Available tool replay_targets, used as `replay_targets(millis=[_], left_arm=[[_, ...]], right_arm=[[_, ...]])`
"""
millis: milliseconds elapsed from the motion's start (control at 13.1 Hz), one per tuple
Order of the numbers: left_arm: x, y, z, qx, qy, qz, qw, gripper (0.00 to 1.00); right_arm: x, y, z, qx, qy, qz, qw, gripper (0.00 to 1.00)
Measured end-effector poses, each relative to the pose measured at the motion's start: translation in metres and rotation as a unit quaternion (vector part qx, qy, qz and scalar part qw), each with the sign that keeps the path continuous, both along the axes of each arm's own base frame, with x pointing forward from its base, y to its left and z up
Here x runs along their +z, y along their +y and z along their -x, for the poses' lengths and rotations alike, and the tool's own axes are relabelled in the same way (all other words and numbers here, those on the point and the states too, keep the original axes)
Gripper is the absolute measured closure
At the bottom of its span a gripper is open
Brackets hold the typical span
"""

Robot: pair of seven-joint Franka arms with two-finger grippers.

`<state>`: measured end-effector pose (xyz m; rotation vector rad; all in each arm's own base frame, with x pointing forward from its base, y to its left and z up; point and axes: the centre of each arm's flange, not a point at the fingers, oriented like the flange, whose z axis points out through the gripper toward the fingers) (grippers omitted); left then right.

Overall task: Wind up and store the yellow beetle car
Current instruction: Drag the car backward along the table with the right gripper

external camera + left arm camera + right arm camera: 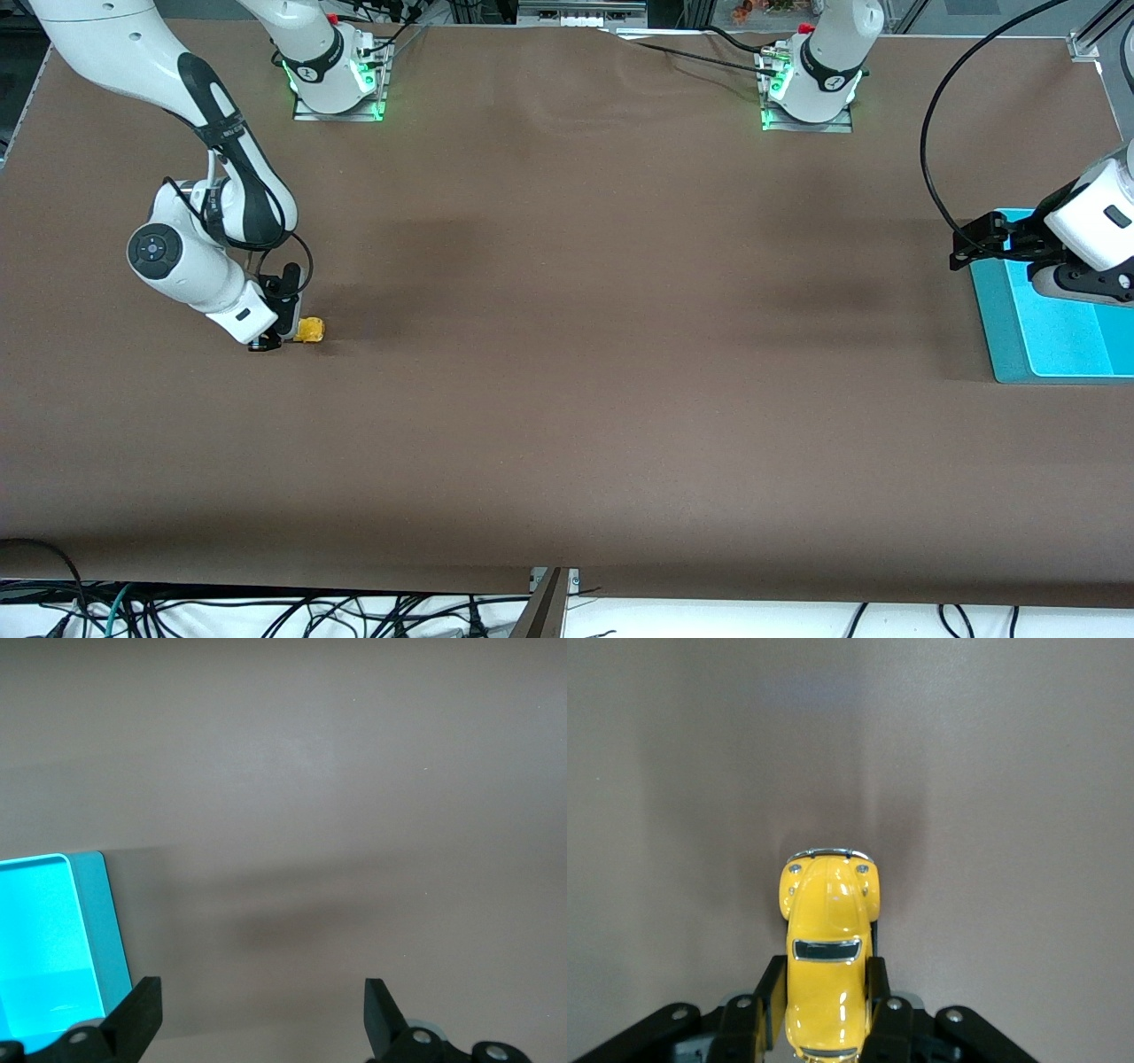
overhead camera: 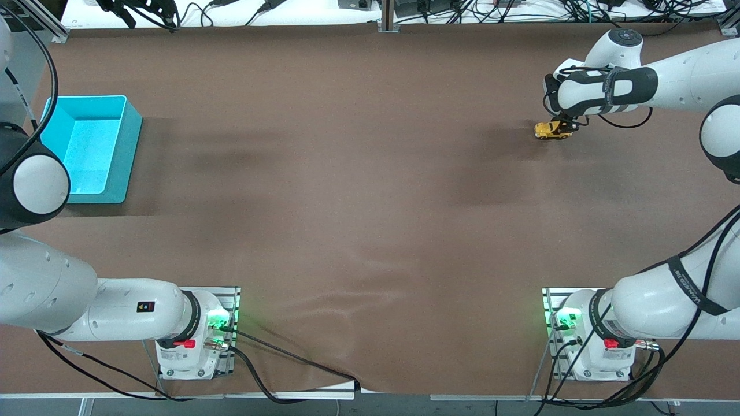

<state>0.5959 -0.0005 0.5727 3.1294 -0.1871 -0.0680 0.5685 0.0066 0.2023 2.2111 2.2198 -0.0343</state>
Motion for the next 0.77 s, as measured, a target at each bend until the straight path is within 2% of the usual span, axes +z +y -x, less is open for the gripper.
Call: replay_targets(millis=[306, 536, 766], left_arm=[[0.0, 0.0, 0.0, 0.0, 0.0, 0.0, 1.0, 0.0], [0.0, 0.0, 0.0, 0.0, 0.0, 0.0, 1.0, 0.0], [0.0, 0.0, 0.0, 0.0, 0.0, 0.0, 1.0, 0.0]], right_arm=[[0.0, -0.02, 0.0, 0.002, -0.002, 0.0, 1.0, 0.6], [0.0, -0.092, 0.004, 0.009, -0.012, 0.001, 1.0, 0.6], [0.0, -0.181, 0.019, 0.015, -0.034, 0.007, 0.999, 0.6]])
